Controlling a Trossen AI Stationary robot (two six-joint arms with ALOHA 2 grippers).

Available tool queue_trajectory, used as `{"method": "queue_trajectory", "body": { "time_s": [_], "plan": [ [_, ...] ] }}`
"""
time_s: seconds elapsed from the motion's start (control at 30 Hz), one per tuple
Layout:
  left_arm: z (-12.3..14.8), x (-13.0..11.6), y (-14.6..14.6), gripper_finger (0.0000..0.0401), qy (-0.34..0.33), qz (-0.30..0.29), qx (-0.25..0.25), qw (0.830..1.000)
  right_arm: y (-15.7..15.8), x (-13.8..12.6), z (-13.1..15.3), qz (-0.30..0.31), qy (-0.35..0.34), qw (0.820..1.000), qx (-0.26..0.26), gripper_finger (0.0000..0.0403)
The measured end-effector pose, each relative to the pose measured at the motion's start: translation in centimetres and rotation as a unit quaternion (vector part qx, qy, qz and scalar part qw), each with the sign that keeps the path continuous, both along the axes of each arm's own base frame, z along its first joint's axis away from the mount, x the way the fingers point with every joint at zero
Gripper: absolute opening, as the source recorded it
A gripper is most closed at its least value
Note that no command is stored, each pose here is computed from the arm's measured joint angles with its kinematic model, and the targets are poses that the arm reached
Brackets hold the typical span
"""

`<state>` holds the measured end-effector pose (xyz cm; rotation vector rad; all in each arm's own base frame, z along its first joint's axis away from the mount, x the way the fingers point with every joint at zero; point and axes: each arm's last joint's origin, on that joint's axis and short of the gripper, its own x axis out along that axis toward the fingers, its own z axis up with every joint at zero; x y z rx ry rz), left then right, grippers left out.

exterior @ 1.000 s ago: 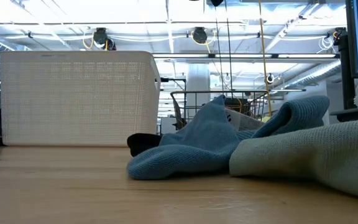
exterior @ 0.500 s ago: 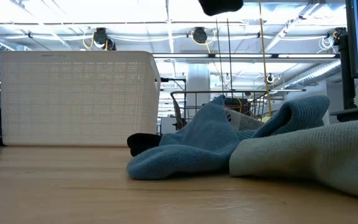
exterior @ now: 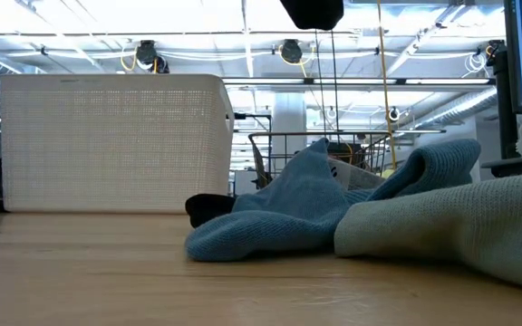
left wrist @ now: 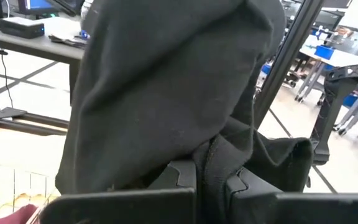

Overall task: Pick & Place Cloths
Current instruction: Put the black boxers into the gold wire basket

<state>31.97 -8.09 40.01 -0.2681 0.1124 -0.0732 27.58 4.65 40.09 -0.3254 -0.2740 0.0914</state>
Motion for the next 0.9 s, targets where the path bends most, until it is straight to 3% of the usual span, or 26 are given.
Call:
{"method": "queue_trajectory", "body": {
  "time_s": [0.07, 0.13, 0.5, 0.67, 0.9],
  "plan": [
    [0.0, 0.0, 0.0, 0.0002, 0.0, -0.001, 0.0, 1.0, 0.0, 0.0, 0.0, 0.0, 0.0, 1.0, -0.002, 0.0029],
    [0.0, 0.0, 0.0, 0.0002, 0.001, -0.001, -0.003, 1.0, 0.0, 0.0, 0.0, -0.001, -0.001, 1.0, -0.007, 0.0009],
    [-0.4, -0.1, 0.0, 0.002, 0.024, 0.005, -0.028, 0.999, 0.0, -0.1, 0.1, -0.006, -0.003, 1.0, -0.011, 0.0002],
    [-1.0, -0.3, -0.2, 0.0034, 0.057, 0.005, -0.034, 0.998, -0.4, -0.6, 0.2, -0.065, 0.005, 0.998, -0.018, 0.0001],
    [-1.2, -0.7, -0.3, 0.0094, 0.081, 0.017, -0.046, 0.996, -1.0, -1.9, 0.6, -0.127, 0.031, 0.991, -0.034, 0.0001]
  ]
}}
